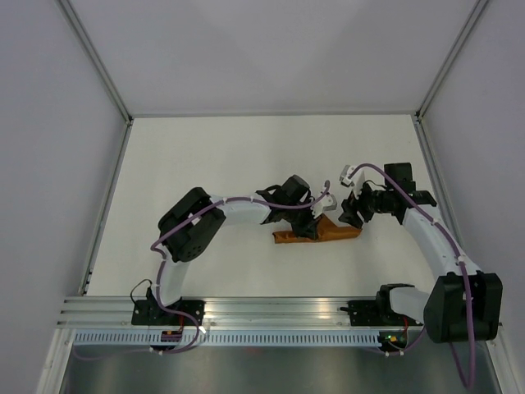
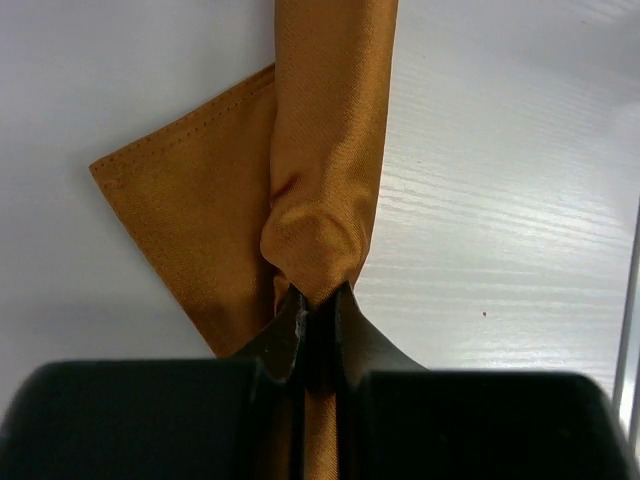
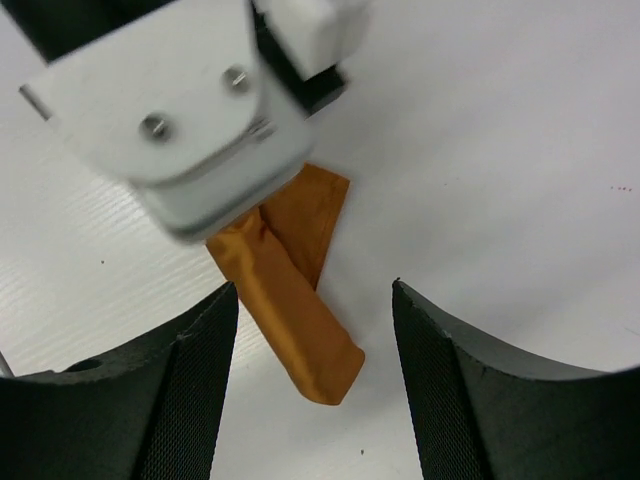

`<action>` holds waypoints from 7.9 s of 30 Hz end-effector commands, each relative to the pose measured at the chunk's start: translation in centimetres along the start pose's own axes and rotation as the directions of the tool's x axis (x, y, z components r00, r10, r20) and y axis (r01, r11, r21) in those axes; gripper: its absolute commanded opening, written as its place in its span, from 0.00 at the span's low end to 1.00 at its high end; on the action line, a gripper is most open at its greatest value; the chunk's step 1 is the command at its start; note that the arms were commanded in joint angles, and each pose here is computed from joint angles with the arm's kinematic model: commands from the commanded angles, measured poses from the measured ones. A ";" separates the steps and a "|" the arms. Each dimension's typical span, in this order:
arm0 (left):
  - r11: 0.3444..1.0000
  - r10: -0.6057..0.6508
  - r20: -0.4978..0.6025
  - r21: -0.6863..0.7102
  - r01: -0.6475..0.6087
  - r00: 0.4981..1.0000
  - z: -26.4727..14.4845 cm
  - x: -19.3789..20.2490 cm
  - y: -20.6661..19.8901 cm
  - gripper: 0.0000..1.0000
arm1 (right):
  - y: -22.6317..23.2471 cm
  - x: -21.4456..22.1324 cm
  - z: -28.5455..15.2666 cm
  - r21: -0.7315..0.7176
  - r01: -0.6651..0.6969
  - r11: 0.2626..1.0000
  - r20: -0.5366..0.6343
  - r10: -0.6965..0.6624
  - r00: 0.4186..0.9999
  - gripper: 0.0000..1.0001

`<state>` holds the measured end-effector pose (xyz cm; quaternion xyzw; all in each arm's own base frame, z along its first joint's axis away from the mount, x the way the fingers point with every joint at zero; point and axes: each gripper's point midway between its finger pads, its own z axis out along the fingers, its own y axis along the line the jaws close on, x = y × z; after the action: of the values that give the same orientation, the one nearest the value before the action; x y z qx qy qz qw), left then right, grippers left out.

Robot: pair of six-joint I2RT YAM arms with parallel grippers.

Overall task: Fold the napkin, place the utensils inside, and roll it up
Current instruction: Roll the napkin at the center of the board.

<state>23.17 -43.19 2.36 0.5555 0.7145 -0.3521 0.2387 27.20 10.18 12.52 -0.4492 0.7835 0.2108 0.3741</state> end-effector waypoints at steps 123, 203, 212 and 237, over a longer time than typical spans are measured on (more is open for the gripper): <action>0.796 0.451 -0.177 -0.364 -0.484 0.875 -0.9 5.0 -0.7 0.20 | 6.0 10.5 12.6 -0.578 -0.209 0.789 -0.544 -0.181 0.819 0.39; 0.862 -0.270 -0.282 0.356 0.362 0.921 -2.1 4.4 1.0 0.28 | 6.9 2.2 9.3 0.002 0.517 0.856 -0.110 -0.514 0.851 0.71; 0.853 -0.275 -0.267 0.375 0.362 0.924 -2.3 3.9 0.9 0.32 | 6.7 3.5 10.9 -0.034 0.478 0.878 -0.172 -0.476 0.863 0.54; 0.865 -0.493 0.304 0.067 0.498 0.815 -15.2 -6.1 13.5 0.44 | 7.0 7.5 13.2 -0.148 0.131 0.980 -0.423 -0.183 0.888 0.36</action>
<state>35.93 -34.37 9.99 0.3479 0.7733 -0.4952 0.1890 26.72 20.86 1.40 -0.5979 0.7443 0.1107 0.2763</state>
